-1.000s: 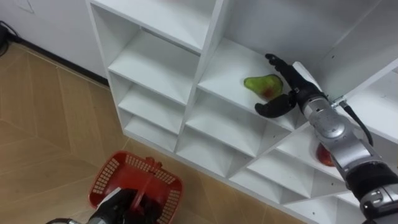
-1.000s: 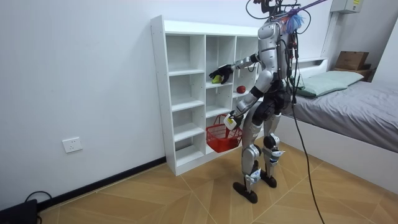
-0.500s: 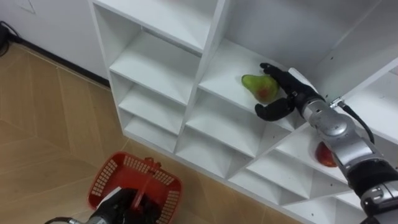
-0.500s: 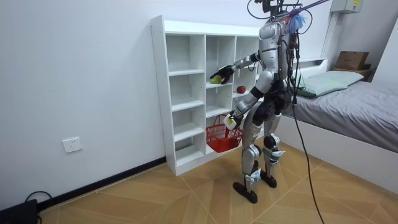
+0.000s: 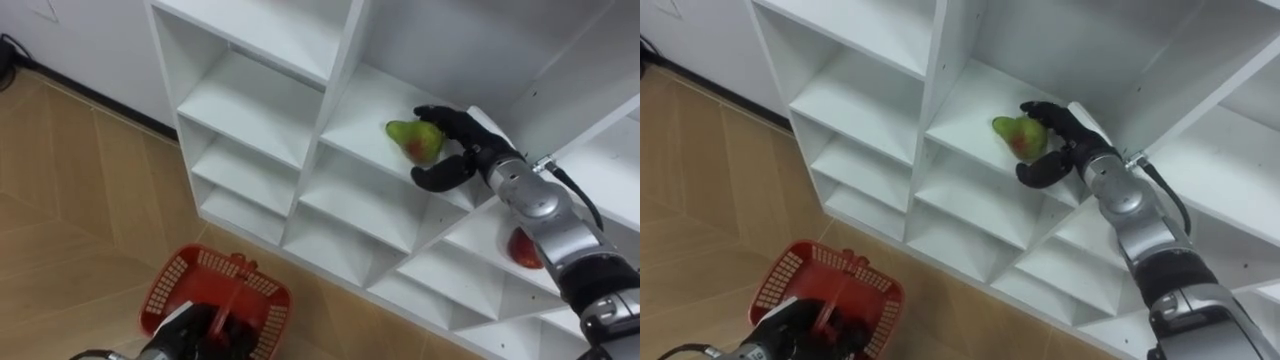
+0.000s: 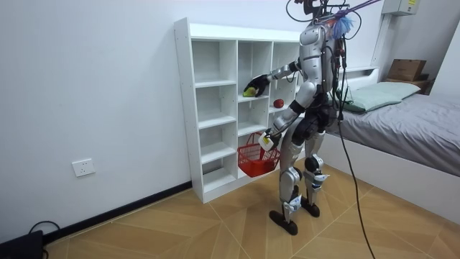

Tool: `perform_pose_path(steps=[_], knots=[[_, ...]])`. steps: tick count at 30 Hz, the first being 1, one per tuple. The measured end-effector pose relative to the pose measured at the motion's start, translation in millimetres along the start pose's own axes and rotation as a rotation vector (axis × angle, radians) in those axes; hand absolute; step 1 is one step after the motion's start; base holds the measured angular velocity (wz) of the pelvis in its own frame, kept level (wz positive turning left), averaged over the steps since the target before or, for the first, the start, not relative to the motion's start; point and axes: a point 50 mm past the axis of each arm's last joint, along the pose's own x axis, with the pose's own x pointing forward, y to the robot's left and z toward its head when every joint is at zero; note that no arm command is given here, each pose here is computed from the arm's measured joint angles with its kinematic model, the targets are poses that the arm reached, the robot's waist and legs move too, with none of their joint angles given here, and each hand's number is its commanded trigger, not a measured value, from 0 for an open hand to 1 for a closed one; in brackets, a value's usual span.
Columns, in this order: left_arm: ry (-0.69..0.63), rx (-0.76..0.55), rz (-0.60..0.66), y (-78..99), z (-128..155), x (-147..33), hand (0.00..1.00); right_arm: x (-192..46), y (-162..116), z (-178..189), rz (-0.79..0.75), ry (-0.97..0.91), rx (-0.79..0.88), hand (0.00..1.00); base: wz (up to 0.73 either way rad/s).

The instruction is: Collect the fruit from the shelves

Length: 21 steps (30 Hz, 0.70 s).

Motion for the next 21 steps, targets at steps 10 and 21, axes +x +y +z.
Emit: perform_pose_path(steps=[10, 21], knots=[[0.017, -0.001, 0.008, 2.1, -3.2, -0.2, 1.0, 0.0, -1.6, 0.4, -0.032, -0.006, -0.001, 1.0, 0.0], [0.015, -0.001, 0.009, 2.0, -2.7, 0.0, 1.0, -0.1, 0.4, 0.4, 0.004, -0.007, 0.003, 1.0, 0.0]])
